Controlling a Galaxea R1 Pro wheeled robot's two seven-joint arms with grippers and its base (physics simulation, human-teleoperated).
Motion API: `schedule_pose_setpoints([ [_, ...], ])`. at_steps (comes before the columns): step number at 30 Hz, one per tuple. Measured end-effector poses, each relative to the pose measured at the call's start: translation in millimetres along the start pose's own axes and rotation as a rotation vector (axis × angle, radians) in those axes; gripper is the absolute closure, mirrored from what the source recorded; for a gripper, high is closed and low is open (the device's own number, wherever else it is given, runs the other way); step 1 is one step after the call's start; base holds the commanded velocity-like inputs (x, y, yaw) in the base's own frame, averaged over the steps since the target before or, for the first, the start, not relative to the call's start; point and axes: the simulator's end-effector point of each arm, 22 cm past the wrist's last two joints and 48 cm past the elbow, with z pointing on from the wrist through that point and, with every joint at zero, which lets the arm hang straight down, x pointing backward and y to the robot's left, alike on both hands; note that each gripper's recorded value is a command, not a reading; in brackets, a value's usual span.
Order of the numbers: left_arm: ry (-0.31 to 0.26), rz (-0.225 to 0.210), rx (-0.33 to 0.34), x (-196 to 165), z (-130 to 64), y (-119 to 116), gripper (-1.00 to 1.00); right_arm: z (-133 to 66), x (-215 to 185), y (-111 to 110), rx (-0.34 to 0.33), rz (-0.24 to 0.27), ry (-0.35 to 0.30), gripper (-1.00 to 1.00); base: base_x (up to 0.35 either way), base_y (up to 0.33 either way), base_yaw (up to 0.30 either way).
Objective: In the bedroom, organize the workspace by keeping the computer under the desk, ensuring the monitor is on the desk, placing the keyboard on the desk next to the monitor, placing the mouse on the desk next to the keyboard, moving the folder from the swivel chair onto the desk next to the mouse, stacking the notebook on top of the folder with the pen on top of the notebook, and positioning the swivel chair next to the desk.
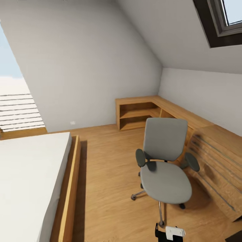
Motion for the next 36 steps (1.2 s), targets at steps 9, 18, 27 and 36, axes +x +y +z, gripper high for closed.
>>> schedule_pose_setpoints([
  [9, -0.001, 0.001, 0.004, 0, -0.2, -1, -1.00, 0.2, 0, -1, 0.001, 0.000, -0.002, -1.00, 0.000, 0.000, 0.276],
  [18, -0.006, 0.001, 0.008, -2, -0.4, -3, -1.00, -1.0, -15, -1, 0.002, 0.026, -0.065, -1.00, 0.000, 0.000, 0.221],
  [27, -0.019, 0.000, 0.013, -7, -0.6, -4, -1.00, -2.8, -28, -3, 0.004, 0.044, -0.116, -1.00, 0.000, 0.000, 0.112],
  [36, -0.033, -0.002, 0.018, -13, -0.9, -6, -1.00, -2.5, -35, -7, 0.009, 0.045, -0.135, -1.00, 0.000, 0.000, 0.007],
])
